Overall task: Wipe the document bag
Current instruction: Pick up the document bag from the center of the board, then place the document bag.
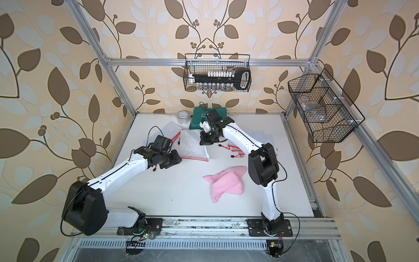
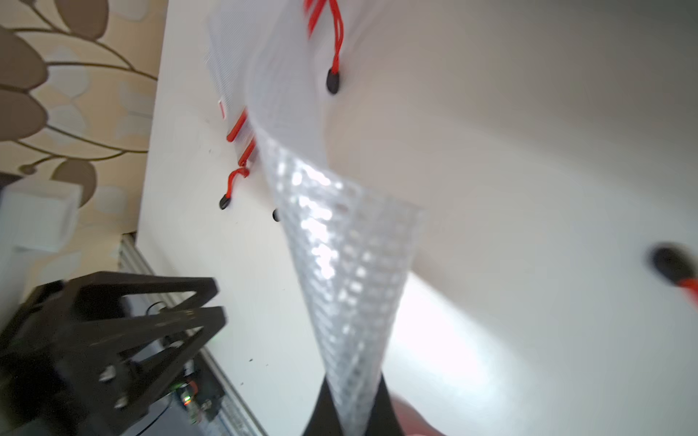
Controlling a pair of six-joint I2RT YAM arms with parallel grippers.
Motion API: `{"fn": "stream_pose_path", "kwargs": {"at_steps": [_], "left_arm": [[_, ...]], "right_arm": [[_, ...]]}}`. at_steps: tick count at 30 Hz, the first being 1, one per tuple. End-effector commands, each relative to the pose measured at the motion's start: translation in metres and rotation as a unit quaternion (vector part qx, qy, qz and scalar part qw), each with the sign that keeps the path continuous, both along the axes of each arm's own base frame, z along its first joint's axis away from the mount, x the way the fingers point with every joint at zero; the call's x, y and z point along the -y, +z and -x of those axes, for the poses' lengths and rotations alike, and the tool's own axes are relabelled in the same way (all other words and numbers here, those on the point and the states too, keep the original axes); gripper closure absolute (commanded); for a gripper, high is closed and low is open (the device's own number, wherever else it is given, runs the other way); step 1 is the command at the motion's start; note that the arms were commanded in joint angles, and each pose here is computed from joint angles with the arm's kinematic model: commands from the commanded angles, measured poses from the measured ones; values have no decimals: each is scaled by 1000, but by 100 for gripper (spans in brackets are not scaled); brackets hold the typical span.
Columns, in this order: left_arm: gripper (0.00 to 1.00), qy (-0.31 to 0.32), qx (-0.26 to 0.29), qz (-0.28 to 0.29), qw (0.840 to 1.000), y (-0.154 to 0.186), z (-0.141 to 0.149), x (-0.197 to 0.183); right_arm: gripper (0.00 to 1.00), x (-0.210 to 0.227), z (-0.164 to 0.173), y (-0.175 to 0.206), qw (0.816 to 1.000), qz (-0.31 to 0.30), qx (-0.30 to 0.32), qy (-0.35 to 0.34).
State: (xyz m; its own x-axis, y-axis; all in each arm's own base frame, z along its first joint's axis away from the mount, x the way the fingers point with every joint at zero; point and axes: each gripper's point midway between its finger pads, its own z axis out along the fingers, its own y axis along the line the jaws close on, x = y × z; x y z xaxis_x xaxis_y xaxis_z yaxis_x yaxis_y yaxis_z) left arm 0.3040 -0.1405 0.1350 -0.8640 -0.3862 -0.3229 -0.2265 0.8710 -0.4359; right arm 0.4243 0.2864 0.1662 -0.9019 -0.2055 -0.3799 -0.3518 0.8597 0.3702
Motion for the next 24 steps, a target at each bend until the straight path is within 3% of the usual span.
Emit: {"fn": "stream_pose_path", "kwargs": {"at_steps": [1,4,12,20,24], "left_arm": [[57,18,-15,-15,1000,4,10,-14],[57,20,-22,-9,1000,2,13,-14],[57,18,-35,-19,999,-3,7,-15],[57,23,-46,-25,998,-7,4,-21],[57,30,-53,-26,998,-10,3,-25]], "right_arm": [[100,102,13,-5,977,215,-13,-8],[100,162,2,-16,957,286,-26,-47],[100,255,-32,-40,927,362,-19,-99],[100,316,-55,-77,910,391,-55,-127],[100,324,-70,-91,910,395,-44,-119]]}}
